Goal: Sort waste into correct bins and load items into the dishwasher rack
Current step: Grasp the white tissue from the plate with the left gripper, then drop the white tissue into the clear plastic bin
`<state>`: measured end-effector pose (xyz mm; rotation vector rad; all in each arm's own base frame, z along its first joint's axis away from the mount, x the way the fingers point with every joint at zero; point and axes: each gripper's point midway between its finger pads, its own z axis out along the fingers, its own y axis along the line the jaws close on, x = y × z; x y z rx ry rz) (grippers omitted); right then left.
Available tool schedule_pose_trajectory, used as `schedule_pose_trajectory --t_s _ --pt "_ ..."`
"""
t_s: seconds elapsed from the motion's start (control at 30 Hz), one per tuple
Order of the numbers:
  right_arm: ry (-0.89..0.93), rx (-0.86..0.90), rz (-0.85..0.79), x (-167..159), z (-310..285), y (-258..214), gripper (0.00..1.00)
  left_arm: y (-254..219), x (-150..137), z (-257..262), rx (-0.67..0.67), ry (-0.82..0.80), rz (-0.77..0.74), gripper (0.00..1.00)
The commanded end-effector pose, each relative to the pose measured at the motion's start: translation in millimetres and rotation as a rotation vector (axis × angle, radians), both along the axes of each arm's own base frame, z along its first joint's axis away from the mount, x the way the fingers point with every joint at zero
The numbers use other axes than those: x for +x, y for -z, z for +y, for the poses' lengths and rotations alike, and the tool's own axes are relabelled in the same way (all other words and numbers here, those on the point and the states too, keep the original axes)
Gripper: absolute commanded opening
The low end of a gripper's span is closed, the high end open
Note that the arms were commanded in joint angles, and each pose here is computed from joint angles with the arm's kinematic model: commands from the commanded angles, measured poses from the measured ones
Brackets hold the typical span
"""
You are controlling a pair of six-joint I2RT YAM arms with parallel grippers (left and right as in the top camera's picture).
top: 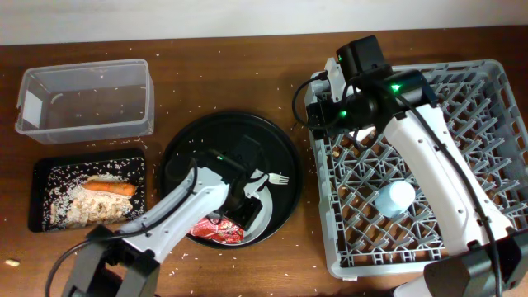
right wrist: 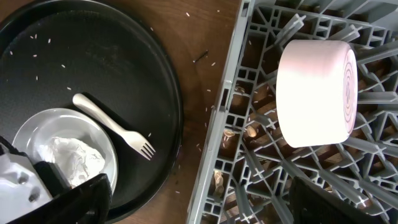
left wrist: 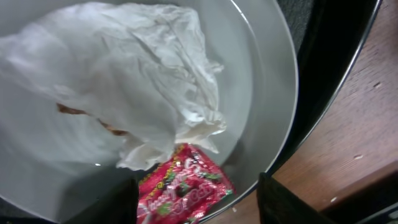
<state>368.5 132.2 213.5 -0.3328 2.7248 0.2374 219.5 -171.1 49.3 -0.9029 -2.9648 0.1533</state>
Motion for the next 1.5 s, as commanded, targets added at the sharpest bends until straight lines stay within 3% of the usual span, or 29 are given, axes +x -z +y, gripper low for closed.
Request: schedule_pose_trajectory --t_s 0.0,0.3,0.37,0.47,0.53,0.67,0.9,1.07,1.2,1.47 --pt "0.002 0.003 0.005 2.8 3.1 1.5 0.90 10.7 9.7 17.0 0.127 -0.153 -0.038 0.58" --pt "0.002 0.003 0.006 2.8 3.1 1.7 0.90 43.2 21.6 15.4 0.162 -0.174 -0.046 0.56" --pt "0.002 0.003 0.006 2.8 3.1 1.7 0.90 49.6 17.4 16.8 0.176 -0.172 -0.018 0.43" --pt "0.002 0.003 0.006 2.8 3.0 1.7 0.90 54.9 14.9 18.4 0.190 -0.170 0.000 0.11" --pt "0.002 0.003 0.006 2.8 3.1 1.7 0.90 54.8 14.9 18.7 0.191 -0.171 0.001 0.01" --pt "0.001 0.003 0.006 2.6 3.0 1.8 0.90 37.4 25.5 19.0 0.193 -0.192 0.005 0.01" --pt "0.001 0.003 0.006 2.7 3.0 1.7 0.90 -66.4 107.6 12.7 0.079 -0.280 -0.151 0.01" --pt "0.001 0.002 0.006 2.7 3.0 1.7 0.90 -96.4 139.7 35.9 0.038 -0.357 -0.220 0.00" --pt "0.001 0.004 0.002 3.7 3.3 1.3 0.90 -92.9 118.6 45.5 0.085 -0.356 -0.137 0.01" --pt "0.001 0.004 0.002 3.7 3.3 1.3 0.90 -19.2 28.7 53.0 0.211 -0.280 0.164 0.01"
